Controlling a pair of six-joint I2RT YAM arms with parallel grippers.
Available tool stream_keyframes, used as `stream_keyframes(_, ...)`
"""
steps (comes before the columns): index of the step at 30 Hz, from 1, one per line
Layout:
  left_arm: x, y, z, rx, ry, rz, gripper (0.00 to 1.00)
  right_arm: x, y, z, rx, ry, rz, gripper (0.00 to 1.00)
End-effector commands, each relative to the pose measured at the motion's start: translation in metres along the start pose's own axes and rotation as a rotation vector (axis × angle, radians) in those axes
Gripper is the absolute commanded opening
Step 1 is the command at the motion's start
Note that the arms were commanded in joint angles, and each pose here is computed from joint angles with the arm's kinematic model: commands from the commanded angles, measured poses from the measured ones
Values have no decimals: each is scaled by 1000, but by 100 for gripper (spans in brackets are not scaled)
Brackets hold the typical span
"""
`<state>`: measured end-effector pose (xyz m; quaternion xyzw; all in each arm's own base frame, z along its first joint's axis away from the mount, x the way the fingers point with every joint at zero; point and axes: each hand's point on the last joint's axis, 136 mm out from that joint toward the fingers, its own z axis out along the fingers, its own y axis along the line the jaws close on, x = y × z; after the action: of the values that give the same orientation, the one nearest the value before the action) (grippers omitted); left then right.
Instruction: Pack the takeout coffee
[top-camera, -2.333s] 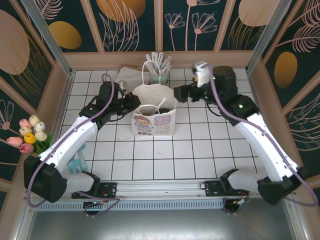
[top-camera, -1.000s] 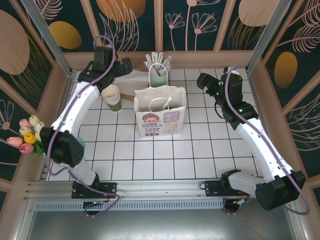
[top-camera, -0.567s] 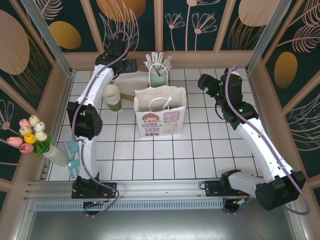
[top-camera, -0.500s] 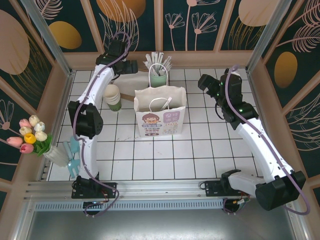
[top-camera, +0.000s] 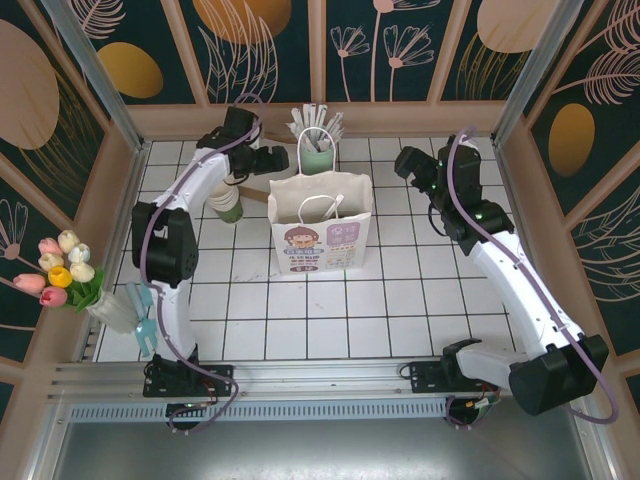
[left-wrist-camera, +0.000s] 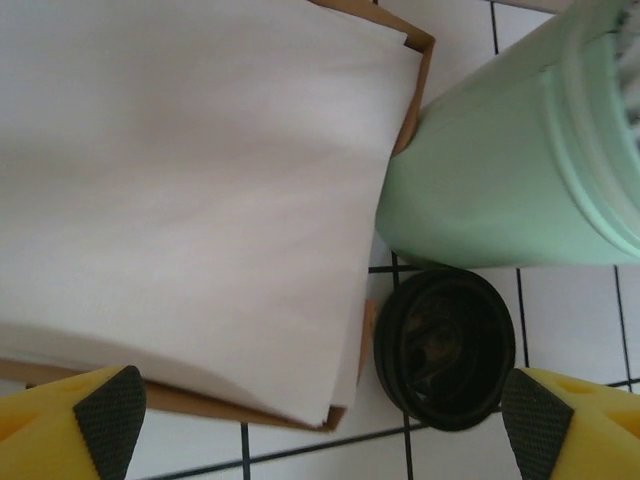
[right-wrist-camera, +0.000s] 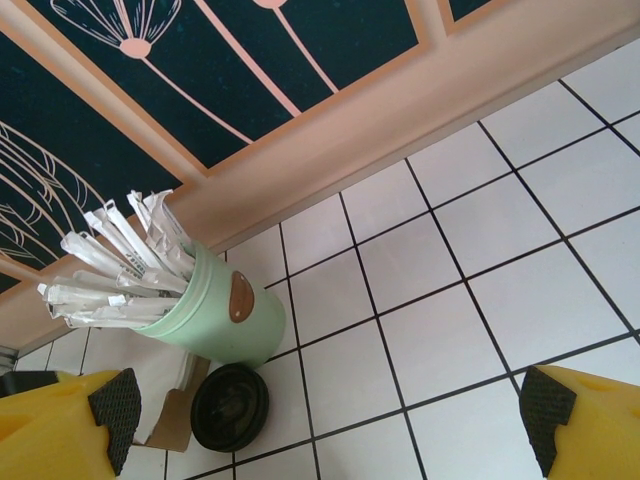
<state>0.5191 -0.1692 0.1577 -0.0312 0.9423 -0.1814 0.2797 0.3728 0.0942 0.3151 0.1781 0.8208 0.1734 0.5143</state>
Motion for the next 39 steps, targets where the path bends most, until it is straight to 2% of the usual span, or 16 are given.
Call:
stream_keyframes(1,-40,-29,-60,83,-180,25,94,-9,7,-2,-19,-16,25,99)
stream_keyframes(6,-39,-30,-77,81,-193,26,95,-7,8,-1,-26,-8,26,99)
stream_keyframes(12,-13,-47,-79,227,-181,-64,92,-6,6,0,-20,-7,23,99)
stream_keyframes(16,0,-34,-73,120,-248,-151,90,-3,7,3,-23,3,24,99)
stream_keyframes(17,1,-29,-78,96,-285,-184,87,-3,8,4,-27,7,25,99)
stream_keyframes(21,13,-27,-65,68,-322,-222,79,1,10,9,-30,28,23,99)
stream_keyframes(24,19,-35,-53,94,-299,-204,78,0,13,10,-32,39,24,99)
stream_keyframes(27,32,-24,-25,57,-249,-209,78,-1,18,12,-37,48,28,99)
stream_keyframes(30,37,-17,-11,34,-246,-212,78,-1,22,13,-47,52,28,99)
stream_keyframes(35,46,-35,0,100,-194,-225,78,-1,27,12,-65,63,4,99)
stream_keyframes(39,57,-40,1,143,-183,-320,79,0,21,8,-46,60,-5,99)
